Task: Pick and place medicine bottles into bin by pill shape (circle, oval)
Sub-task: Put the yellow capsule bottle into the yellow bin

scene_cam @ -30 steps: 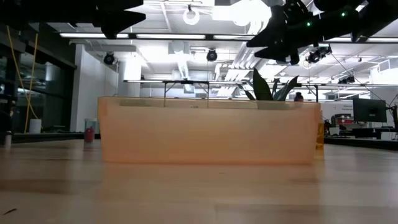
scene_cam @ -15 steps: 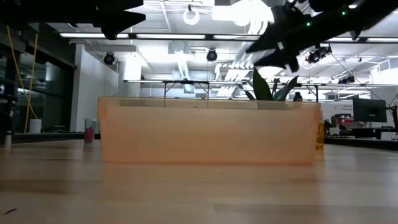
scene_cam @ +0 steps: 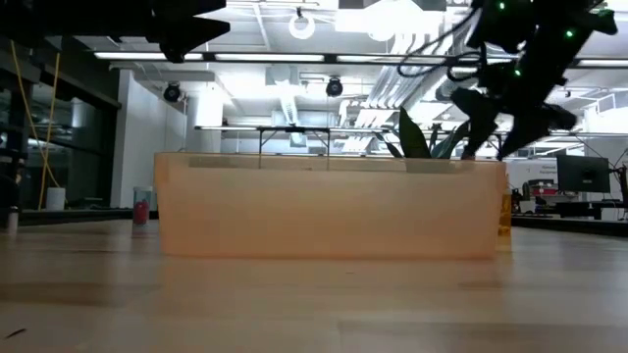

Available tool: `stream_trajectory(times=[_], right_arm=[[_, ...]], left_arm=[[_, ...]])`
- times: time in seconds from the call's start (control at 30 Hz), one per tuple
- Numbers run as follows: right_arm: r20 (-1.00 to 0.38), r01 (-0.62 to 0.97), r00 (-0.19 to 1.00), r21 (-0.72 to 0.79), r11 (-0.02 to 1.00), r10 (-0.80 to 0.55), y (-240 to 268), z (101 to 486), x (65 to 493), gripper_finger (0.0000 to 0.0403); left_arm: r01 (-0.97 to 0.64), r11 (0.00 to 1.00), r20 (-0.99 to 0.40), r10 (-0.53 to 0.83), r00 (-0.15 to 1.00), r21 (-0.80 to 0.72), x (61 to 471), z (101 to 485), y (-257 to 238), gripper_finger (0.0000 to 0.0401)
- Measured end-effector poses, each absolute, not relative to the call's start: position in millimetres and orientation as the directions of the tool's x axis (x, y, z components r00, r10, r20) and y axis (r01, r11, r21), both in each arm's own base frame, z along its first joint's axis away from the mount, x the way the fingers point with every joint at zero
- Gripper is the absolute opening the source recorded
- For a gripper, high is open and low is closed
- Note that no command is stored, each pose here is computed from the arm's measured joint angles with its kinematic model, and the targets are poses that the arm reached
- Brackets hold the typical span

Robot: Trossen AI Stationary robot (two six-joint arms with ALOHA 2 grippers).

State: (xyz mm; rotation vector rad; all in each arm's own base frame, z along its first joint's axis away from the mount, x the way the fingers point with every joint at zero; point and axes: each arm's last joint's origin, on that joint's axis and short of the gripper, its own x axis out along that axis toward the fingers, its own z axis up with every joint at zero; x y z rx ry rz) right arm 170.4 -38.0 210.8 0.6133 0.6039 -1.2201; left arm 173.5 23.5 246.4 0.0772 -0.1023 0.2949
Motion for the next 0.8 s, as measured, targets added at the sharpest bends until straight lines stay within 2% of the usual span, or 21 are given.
stream_trajectory(times=[0.2, 0.4, 0.8], right_arm=[[-0.727, 0.979, 0.199, 0.128, 0.156, -0.657, -38, 189, 163, 0.0256], [-0.71, 0.97, 0.244, 0.191, 0.152, -0.661, -38, 177, 165, 0.0256], [-0.72, 0.972, 0.227, 0.208, 0.107, -0.656, -37, 159, 157, 0.0256]], left_arm=[[-0.293, 0.954, 0.113, 0.285, 0.952, 0.06, 174, 246, 23, 0.028], [-0.292, 0.955, 0.114, 0.284, 0.952, 0.06, 174, 247, 23, 0.028], [-0.291, 0.955, 0.114, 0.283, 0.952, 0.059, 174, 247, 23, 0.028]])
